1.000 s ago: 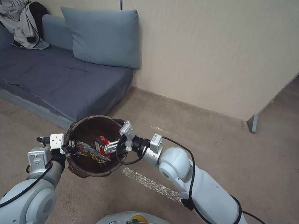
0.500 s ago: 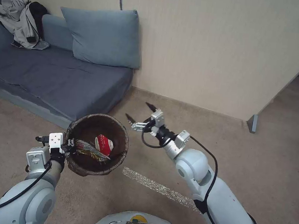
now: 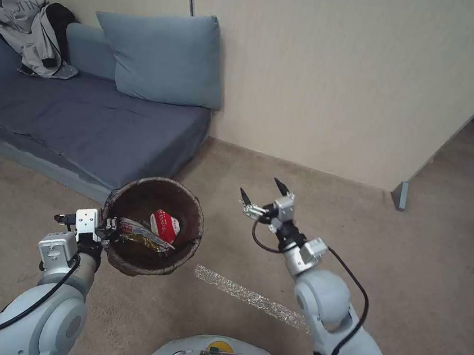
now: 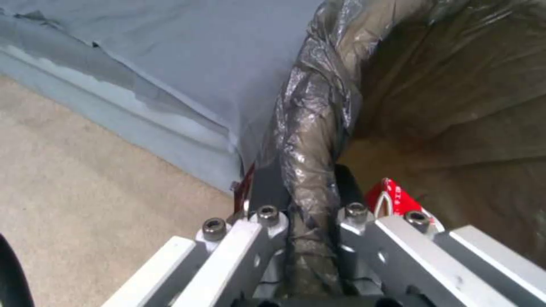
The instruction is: Pick up the trash bin, then pick up the garbage from the floor and place it into the trash bin.
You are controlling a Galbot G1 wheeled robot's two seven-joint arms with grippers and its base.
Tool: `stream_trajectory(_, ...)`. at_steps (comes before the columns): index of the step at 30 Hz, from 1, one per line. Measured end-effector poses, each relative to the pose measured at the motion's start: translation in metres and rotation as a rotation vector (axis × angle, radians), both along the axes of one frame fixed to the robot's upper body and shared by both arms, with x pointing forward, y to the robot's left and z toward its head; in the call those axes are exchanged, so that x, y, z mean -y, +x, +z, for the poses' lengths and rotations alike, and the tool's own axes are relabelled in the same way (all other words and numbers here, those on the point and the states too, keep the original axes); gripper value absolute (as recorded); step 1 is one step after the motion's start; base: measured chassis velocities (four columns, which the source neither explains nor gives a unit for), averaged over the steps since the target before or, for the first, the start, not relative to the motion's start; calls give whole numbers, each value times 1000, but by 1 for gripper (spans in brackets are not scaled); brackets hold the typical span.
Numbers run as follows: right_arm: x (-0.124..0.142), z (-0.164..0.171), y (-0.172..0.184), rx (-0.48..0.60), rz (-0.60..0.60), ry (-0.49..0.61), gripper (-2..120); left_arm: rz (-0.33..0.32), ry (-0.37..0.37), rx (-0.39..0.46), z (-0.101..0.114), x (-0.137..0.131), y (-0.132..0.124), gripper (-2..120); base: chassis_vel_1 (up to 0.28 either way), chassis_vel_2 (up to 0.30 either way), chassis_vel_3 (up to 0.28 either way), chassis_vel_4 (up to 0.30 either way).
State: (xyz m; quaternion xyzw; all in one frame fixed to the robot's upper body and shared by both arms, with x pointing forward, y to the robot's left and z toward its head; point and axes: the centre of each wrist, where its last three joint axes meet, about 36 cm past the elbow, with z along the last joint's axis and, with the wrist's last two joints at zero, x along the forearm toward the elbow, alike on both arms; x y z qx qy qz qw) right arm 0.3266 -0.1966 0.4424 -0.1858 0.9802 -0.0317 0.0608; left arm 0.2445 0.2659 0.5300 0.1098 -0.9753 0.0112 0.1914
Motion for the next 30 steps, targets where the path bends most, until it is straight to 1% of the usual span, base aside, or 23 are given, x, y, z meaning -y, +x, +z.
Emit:
stream_trajectory(2,1,-6,-8,0,-51,-3,100,0,12,3,-1,-1,0,3,0,0,0,0)
stream_trajectory(3,1,-12,-14,13,-100,-11,100,1,20,4,-2,-1,1,3,0,0,0,0)
stream_trajectory(4,1,-12,-14,13,-100,-11,100,1,20,4,-2,-1,1,3,0,0,0,0)
stream_trajectory(8,1,-31,-38,26,-209,-35,100,1,26,3,-5,-2,1,3,0,0,0,0)
stream_trajectory(9,1,-31,-38,26,-209,-35,100,1,26,3,-5,-2,1,3,0,0,0,0)
stream_trajectory(12,2,-40,-52,31,-260,-39,100,0,31,8,-7,-3,2,3,0,0,0,0)
stream_trajectory(20,3,-44,-76,22,-348,-22,100,-9,47,13,-11,-4,3,3,0,0,0,0)
stream_trajectory(30,4,-43,-87,36,-394,-28,100,-17,85,15,-13,-4,4,3,0,0,0,0)
